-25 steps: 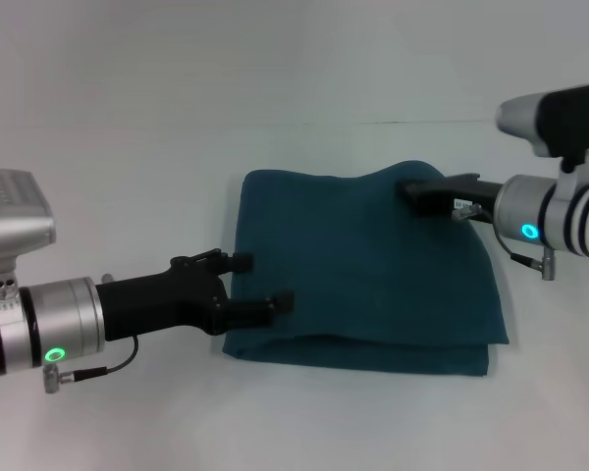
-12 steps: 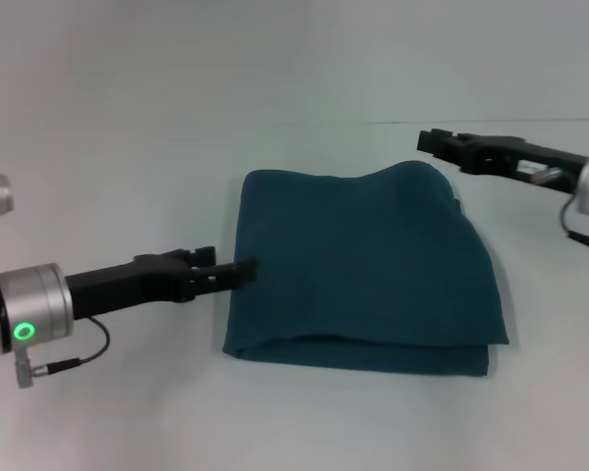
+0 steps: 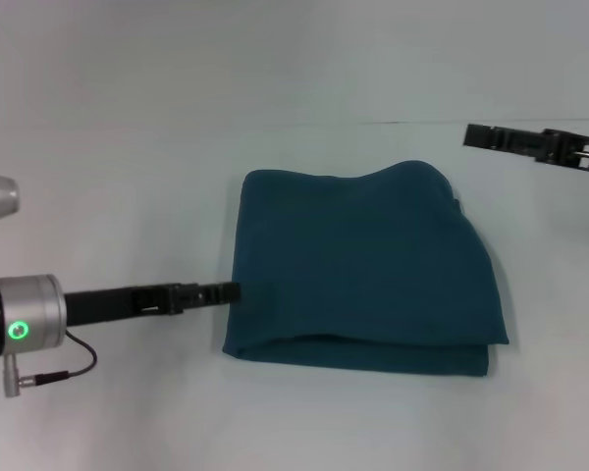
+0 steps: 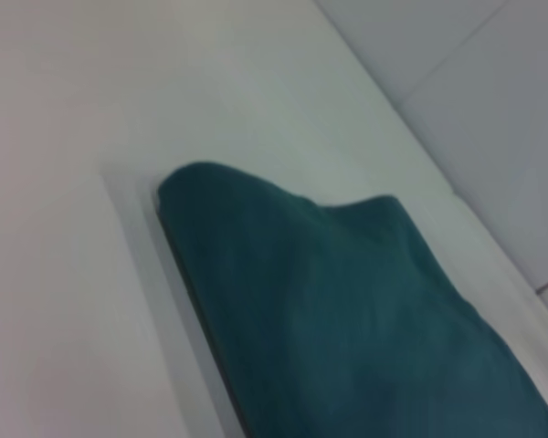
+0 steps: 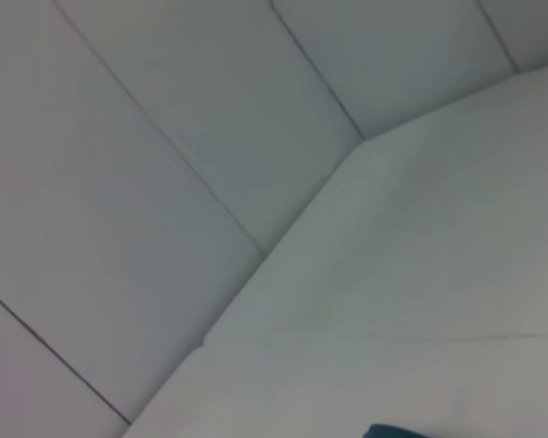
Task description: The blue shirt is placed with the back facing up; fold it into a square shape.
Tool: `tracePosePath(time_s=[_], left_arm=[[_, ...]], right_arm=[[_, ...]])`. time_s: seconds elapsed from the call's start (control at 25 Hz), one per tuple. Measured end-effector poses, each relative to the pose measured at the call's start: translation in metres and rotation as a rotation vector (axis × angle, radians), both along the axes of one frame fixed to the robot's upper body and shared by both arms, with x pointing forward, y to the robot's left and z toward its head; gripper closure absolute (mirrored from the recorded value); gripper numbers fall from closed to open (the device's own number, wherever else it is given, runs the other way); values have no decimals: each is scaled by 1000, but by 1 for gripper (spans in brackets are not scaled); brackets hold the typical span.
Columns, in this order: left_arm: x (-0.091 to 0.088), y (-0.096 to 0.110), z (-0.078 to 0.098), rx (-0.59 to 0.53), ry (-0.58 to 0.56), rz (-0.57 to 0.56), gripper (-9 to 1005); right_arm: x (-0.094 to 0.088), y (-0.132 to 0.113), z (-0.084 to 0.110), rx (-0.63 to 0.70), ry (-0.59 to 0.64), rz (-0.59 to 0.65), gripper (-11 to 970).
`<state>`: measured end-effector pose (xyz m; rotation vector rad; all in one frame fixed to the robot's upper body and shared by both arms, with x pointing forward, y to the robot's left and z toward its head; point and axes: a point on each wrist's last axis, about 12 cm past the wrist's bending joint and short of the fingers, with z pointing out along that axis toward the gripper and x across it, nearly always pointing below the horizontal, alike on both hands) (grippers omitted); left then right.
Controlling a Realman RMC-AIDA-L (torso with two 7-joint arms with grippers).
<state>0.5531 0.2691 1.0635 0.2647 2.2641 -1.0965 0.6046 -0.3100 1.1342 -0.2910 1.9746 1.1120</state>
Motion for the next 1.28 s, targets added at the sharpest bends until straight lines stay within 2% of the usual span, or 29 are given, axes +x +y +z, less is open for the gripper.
tracePosePath(time_s=[0.2,0.36,0.88,1.28], left_arm=[[-1,-6,-2,11,13,-34,79],[-1,-15,-4,36,28,-74,84],[4,-29,-10,90,45,-108,103],[8,-36,-9,114,38,-142,117]], right_arm=[[-3,-4,0,10,0,-9,294],[-3,-5,0,11,-1,-10,254],[-3,-6,0,15,-4,-16,254],[-3,-7,1,21,-6,-23,256]])
